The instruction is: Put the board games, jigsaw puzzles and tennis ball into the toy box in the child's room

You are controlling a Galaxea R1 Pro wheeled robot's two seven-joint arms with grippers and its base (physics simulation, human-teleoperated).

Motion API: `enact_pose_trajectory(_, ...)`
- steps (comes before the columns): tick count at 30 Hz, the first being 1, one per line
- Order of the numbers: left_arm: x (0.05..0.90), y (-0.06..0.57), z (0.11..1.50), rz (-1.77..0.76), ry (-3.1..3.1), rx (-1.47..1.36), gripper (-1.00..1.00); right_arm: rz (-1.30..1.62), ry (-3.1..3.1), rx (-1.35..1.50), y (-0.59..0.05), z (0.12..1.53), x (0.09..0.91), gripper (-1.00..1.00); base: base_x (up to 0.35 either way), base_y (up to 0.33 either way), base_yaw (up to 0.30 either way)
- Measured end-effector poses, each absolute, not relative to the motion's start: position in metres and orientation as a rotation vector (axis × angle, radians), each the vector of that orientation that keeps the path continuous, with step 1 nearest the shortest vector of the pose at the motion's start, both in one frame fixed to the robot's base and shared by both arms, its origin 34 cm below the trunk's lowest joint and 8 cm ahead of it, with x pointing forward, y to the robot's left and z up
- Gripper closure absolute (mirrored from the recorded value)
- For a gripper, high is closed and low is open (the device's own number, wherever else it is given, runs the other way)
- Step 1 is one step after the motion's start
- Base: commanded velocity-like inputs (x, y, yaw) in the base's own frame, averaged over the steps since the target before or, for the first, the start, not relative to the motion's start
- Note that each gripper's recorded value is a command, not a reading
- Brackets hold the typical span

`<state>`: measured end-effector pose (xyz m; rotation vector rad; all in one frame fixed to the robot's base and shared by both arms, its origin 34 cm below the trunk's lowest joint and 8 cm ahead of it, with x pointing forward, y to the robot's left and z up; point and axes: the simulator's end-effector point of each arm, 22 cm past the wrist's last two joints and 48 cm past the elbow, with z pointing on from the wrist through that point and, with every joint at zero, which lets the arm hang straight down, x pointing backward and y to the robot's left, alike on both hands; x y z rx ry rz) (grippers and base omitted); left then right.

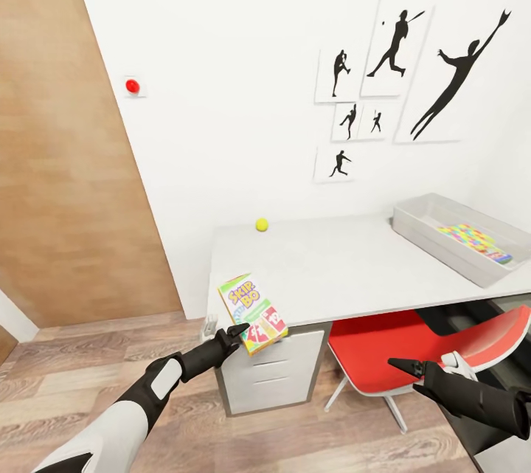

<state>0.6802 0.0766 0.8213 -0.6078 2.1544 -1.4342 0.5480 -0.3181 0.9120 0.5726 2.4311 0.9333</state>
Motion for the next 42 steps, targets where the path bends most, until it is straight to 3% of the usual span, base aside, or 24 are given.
enact_pose_trajectory(23,0.6803,0.0767,0.8212,-1.434,2.154,-0.608,-1.0,0.934,2.431,0.572,-0.318,0.9121,0.5482,-1.0,0.017,0.007,0.0)
enact_pose_trajectory(42,0.6823,0.078,0.8216,-1.422,2.145,-0.605,-1.0,0.935,2.43,0.573,-0.3175,0.9119,0.5482,-1.0,0.0,-0.102,0.0)
